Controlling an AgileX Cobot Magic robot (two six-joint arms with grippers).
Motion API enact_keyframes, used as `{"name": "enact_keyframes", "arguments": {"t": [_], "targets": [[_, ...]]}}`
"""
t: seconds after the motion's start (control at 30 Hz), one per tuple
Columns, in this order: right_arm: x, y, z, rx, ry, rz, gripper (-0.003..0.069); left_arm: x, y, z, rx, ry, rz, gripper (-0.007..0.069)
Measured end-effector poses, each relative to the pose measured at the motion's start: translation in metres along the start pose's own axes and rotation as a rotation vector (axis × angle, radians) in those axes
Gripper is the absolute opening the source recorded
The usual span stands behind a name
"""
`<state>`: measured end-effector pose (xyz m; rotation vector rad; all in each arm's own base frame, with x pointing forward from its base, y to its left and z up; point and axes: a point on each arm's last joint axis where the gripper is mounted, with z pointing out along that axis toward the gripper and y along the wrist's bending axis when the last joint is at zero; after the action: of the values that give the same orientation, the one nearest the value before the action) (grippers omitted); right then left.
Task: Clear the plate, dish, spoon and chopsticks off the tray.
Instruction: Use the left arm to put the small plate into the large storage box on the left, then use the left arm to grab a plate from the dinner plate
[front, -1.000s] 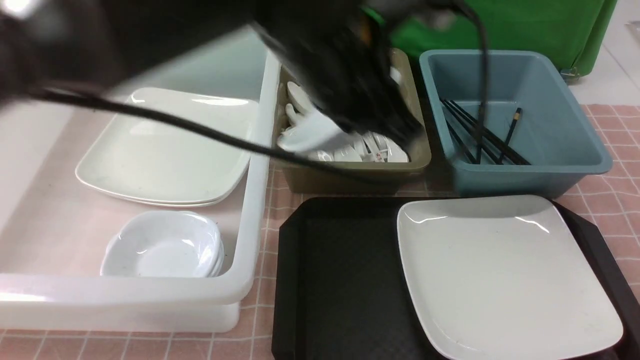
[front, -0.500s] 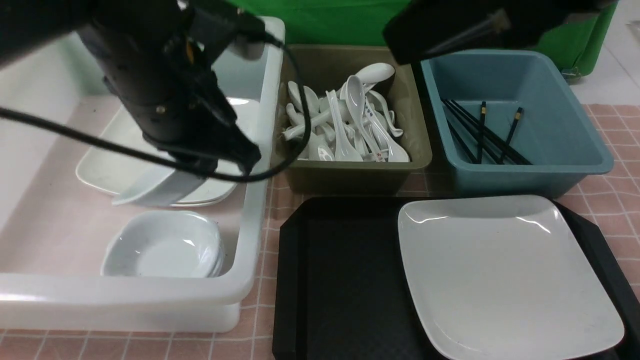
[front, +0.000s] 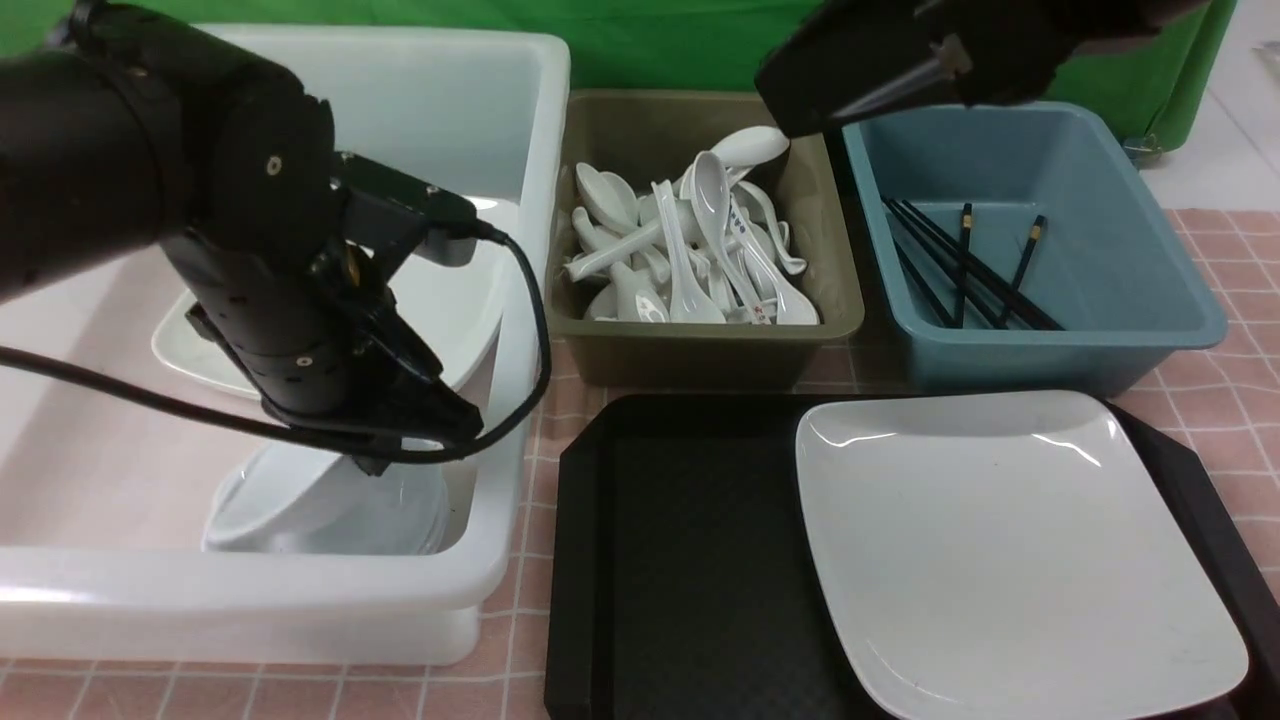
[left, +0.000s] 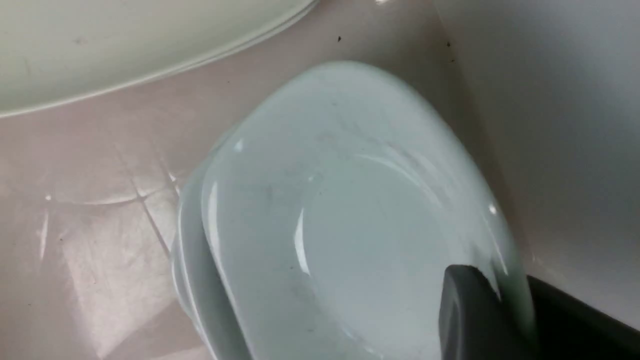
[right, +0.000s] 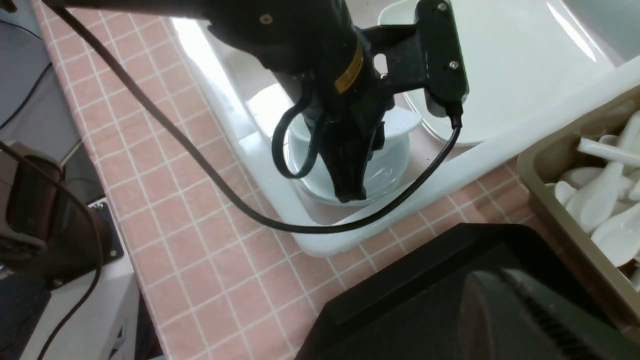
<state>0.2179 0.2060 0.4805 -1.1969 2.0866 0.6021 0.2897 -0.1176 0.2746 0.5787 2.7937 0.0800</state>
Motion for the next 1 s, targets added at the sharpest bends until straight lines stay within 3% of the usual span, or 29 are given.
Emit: {"name": "enact_keyframes", "arguments": {"t": [0.13,0.17,0.2,0.3,0.33,0.43,0.57,0.6,0.63,0.67,0.7,0.83,0.87,1.0], "targets": [[0.002,-0.001,-0.008,0.052,0.000,-0.012,0.0030,0.000,0.002,-0.004,-0.015,0.021,-0.002,0.0302],[0.002,-0.001,-0.009,0.057,0.000,-0.011,0.0030,0.000,0.002,-0.004,-0.015,0.023,-0.005,0.0313],[0.004,-0.002,-0.018,0.097,-0.007,-0.008,0.0030,-0.003,0.004,-0.012,-0.025,0.030,-0.023,0.0388],[0.011,-0.002,-0.046,0.212,-0.031,-0.004,0.0030,-0.016,0.005,-0.038,-0.008,-0.027,-0.071,0.0465],[0.012,-0.002,-0.048,0.221,-0.032,-0.006,0.0030,-0.016,0.005,-0.038,-0.003,-0.027,-0.073,0.0465],[0.038,-0.003,-0.079,0.365,-0.021,0.025,0.0030,-0.034,-0.004,-0.080,0.111,-0.180,-0.109,0.0408],[0.086,-0.014,-0.098,0.514,0.050,0.141,0.0030,-0.052,-0.044,-0.115,0.261,-0.359,-0.030,0.0123],[0.099,-0.016,-0.100,0.538,0.072,0.177,0.0030,-0.056,-0.058,-0.117,0.298,-0.381,0.008,0.0070],[0.102,-0.016,-0.100,0.544,0.077,0.182,0.0030,-0.056,-0.061,-0.118,0.306,-0.385,0.015,0.0070],[0.124,-0.018,-0.100,0.572,0.119,0.242,0.0030,-0.064,-0.086,-0.114,0.367,-0.392,0.064,0.0020],[0.125,-0.019,-0.100,0.577,0.119,0.247,0.0030,-0.065,-0.088,-0.112,0.370,-0.392,0.069,0.0018],[0.177,-0.025,-0.083,0.601,0.255,0.374,0.0030,-0.089,-0.150,-0.060,0.440,-0.286,0.137,0.0006],[0.179,-0.025,-0.082,0.601,0.262,0.379,0.0030,-0.089,-0.150,-0.060,0.440,-0.286,0.137,0.0007],[0.215,-0.025,-0.058,0.550,0.373,0.460,0.0030,-0.112,-0.176,0.009,0.403,-0.181,0.144,0.0108]]}}
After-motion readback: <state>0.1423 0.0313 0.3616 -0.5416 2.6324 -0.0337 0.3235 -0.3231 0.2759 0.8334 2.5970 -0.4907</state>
